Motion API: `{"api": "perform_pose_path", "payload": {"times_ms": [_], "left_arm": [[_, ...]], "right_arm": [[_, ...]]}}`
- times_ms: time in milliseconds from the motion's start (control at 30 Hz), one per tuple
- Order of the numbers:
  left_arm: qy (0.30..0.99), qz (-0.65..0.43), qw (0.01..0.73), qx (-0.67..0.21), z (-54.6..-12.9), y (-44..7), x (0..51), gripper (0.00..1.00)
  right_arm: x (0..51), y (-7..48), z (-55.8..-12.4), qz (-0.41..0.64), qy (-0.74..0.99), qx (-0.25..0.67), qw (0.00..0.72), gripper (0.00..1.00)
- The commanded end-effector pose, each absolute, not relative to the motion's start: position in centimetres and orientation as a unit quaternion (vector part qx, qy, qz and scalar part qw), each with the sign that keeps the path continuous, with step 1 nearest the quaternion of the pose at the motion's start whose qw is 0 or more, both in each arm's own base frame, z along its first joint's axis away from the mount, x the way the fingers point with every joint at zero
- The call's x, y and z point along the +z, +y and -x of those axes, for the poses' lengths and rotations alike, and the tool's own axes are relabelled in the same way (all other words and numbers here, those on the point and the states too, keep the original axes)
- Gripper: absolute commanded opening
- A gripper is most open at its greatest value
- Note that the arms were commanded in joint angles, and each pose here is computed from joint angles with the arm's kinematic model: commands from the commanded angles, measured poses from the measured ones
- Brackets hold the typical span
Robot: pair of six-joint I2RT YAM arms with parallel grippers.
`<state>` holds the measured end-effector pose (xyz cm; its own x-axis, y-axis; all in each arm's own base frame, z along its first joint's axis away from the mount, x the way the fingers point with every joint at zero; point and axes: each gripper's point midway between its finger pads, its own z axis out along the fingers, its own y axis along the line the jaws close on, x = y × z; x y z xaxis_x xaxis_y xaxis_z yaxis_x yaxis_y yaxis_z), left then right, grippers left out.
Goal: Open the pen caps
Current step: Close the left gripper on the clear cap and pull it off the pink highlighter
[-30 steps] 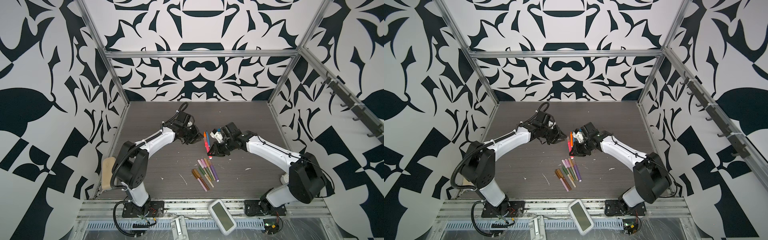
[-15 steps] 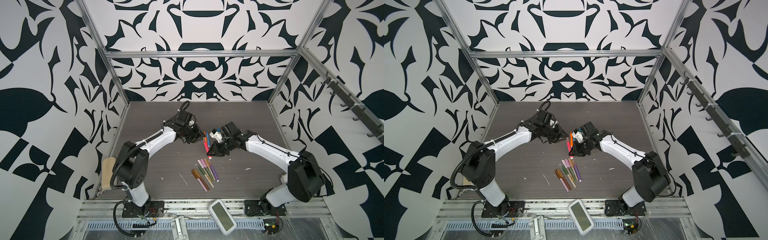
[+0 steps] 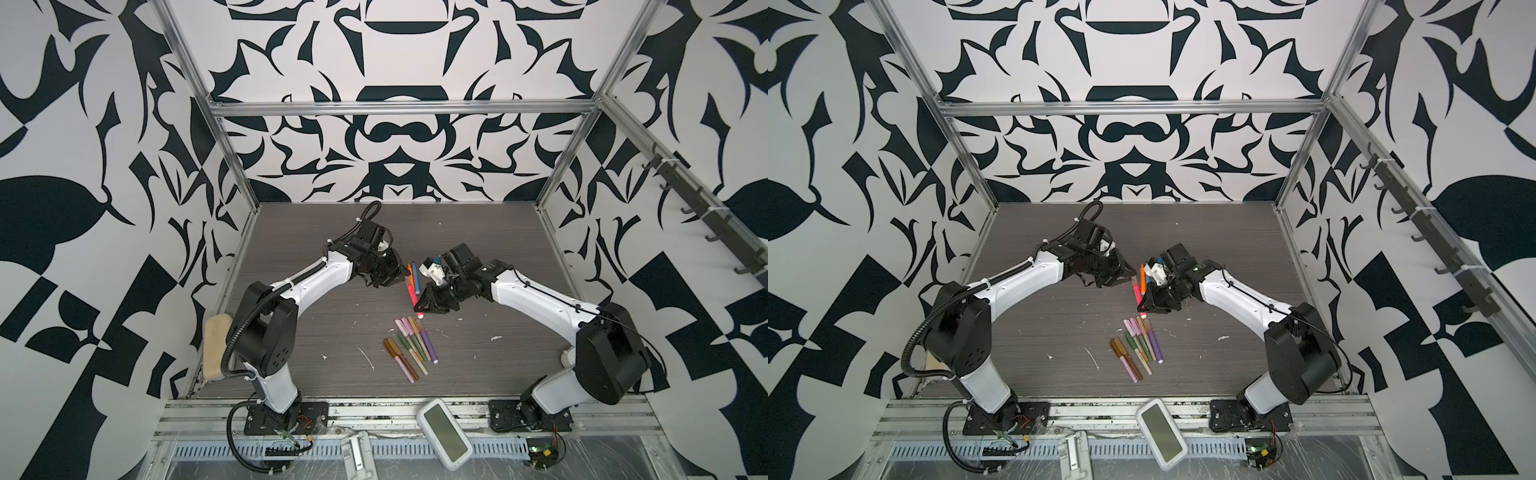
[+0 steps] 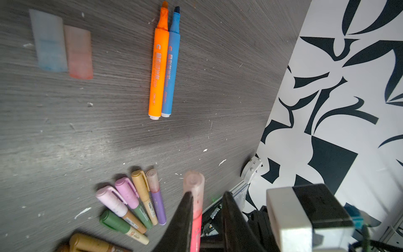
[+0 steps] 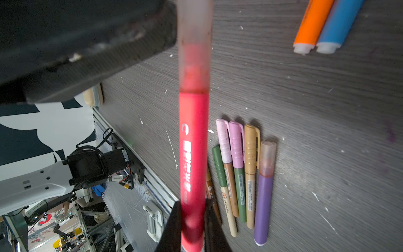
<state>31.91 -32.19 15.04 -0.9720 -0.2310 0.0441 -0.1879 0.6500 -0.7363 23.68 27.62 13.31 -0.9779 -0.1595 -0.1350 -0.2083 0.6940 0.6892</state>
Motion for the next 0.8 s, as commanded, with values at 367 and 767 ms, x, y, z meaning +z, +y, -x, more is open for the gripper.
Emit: {"api": "perform_pose_path", "payload": {"times_ms": [367,767], "left_arm": [[0.934,0.087,0.019,-0.347,-31.4,-31.4,14.0,0.27],[0.935,0.085,0.014,-0.344,-31.5,-31.8,13.5,0.27]], "right_arm": [[15.7,28.2,-24.2,0.114,0.908,0.398,0.064,0.00],[16.2,29.1,-24.0,0.117,0.894,0.429,0.051,0.00]]}}
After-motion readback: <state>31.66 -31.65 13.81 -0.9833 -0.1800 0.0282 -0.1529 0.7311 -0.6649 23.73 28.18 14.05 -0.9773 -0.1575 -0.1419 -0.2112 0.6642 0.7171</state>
